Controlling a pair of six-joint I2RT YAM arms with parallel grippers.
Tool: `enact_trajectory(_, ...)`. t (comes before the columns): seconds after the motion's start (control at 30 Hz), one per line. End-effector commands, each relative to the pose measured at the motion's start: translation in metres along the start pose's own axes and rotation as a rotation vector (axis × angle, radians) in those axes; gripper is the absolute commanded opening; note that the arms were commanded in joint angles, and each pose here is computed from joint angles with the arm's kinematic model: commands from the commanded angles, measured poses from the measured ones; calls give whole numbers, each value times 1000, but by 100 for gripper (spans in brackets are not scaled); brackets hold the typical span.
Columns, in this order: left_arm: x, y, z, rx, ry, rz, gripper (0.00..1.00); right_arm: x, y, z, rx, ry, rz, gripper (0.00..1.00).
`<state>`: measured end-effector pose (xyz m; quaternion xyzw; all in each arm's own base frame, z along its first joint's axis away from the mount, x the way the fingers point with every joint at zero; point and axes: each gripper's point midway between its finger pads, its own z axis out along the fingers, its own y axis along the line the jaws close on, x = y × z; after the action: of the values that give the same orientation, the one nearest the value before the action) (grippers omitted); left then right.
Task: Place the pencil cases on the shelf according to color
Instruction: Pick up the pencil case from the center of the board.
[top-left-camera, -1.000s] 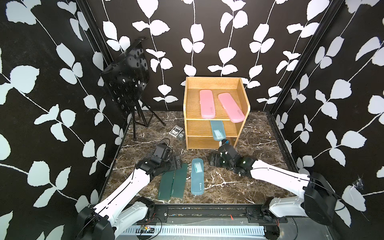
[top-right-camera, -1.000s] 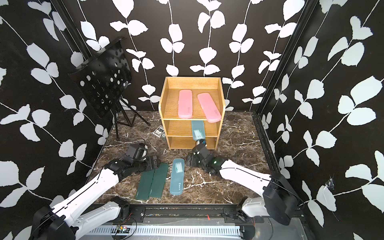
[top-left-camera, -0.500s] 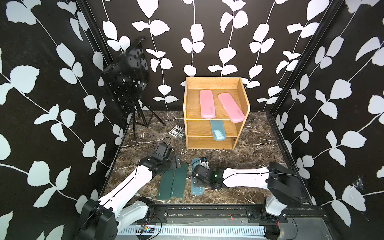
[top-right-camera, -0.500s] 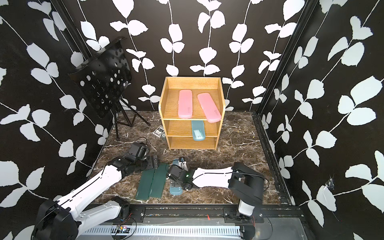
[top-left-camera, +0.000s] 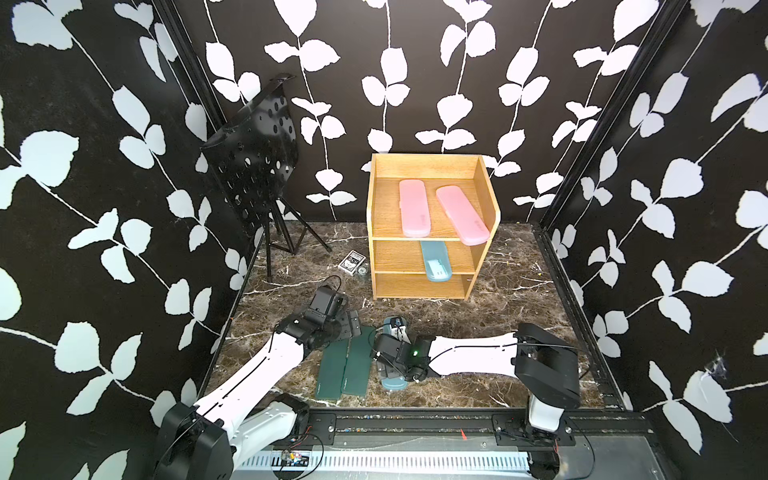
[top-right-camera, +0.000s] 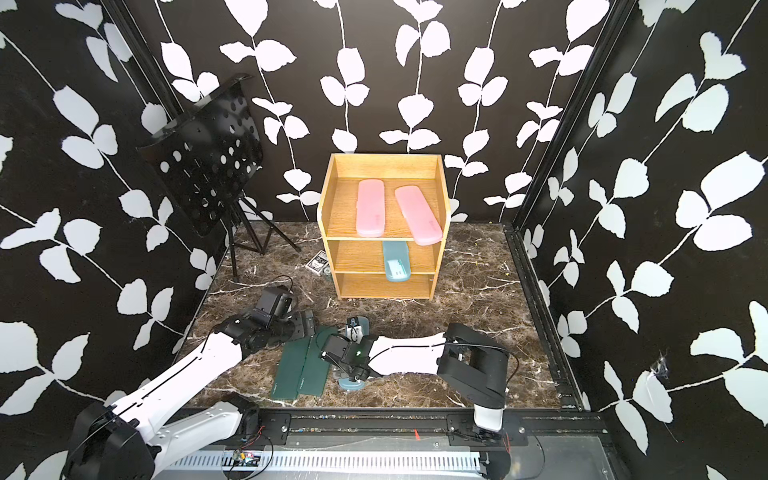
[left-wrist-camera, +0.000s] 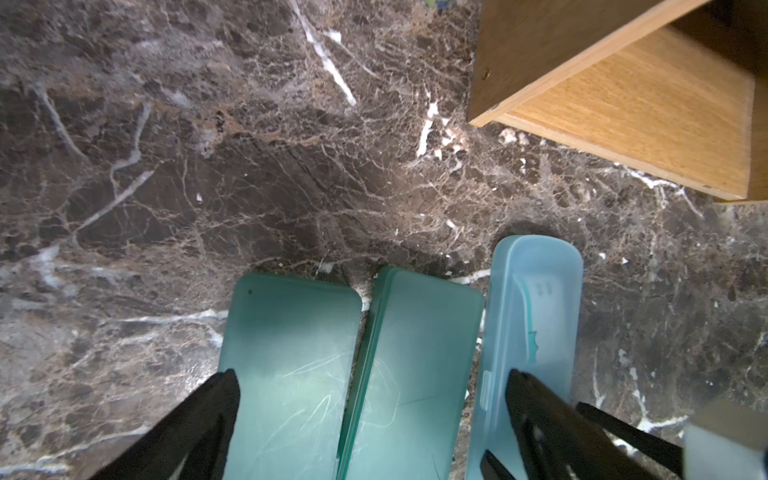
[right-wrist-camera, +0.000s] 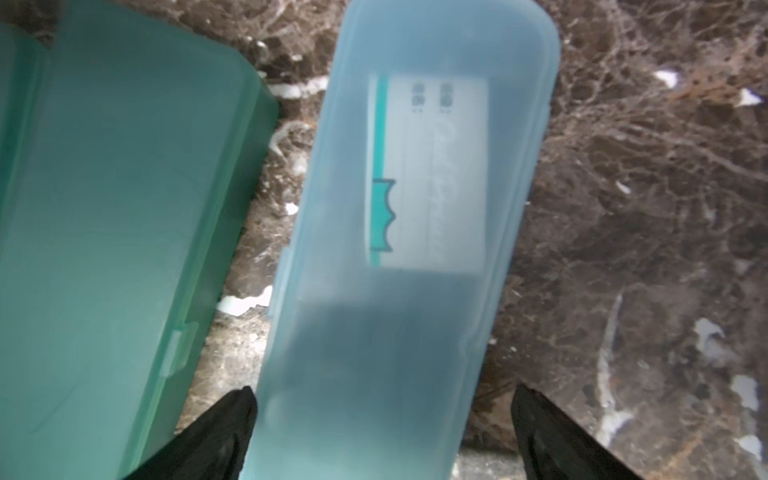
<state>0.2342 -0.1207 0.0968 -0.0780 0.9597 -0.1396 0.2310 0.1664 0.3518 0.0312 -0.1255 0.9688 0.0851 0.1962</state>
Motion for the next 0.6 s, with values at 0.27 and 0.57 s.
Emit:
enact_trajectory(0.27, 9, 2, 0, 20, 6, -48, 99, 17, -44, -34, -82, -13, -10, 99)
enact_trajectory(0.57, 15, 8, -3, 4, 20, -36, 99, 40, -44, -24, -97, 29, -115, 99)
